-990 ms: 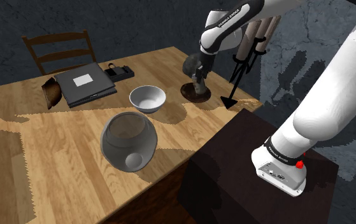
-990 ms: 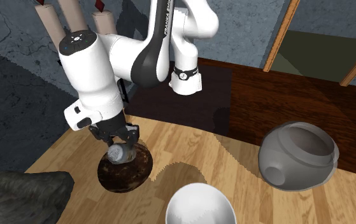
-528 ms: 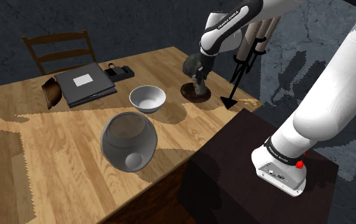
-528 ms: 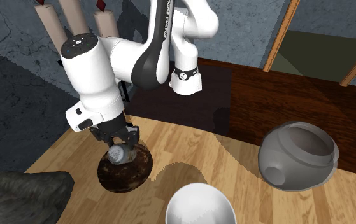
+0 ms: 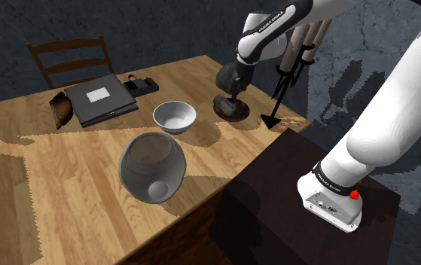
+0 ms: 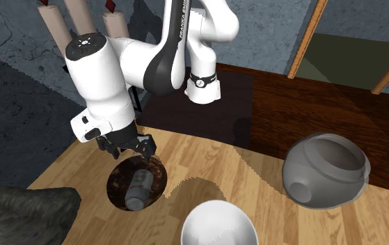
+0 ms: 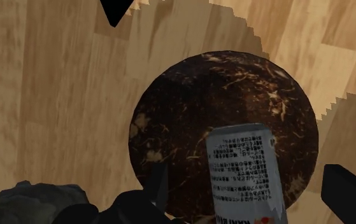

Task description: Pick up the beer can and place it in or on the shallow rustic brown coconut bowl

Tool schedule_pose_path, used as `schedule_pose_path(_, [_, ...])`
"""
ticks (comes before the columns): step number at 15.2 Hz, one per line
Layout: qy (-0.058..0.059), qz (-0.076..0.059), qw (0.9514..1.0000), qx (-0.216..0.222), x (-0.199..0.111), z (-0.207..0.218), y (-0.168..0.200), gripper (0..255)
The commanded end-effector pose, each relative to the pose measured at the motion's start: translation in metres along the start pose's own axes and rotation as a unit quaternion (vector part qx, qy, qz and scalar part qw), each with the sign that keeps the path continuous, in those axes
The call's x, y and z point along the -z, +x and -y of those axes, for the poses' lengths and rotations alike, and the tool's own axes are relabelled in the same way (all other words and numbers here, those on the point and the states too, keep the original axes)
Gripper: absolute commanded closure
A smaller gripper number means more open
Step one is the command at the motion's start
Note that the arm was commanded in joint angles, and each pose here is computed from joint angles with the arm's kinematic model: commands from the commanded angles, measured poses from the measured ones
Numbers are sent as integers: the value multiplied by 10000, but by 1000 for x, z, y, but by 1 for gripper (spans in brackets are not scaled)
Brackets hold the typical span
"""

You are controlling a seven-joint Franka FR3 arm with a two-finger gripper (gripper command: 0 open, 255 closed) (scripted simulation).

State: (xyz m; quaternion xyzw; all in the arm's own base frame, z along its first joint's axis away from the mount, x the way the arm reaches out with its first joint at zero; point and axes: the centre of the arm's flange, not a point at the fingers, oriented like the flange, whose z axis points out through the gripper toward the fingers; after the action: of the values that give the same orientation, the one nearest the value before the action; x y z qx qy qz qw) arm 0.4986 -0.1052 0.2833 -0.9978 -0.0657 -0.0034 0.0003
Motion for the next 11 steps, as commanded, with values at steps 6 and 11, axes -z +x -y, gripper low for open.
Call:
schedule_pose_path(6, [0,1,10000,-1,44,-1,0,0])
schedule_pose_path(11, [0,1,10000,-1,44,-1,0,0])
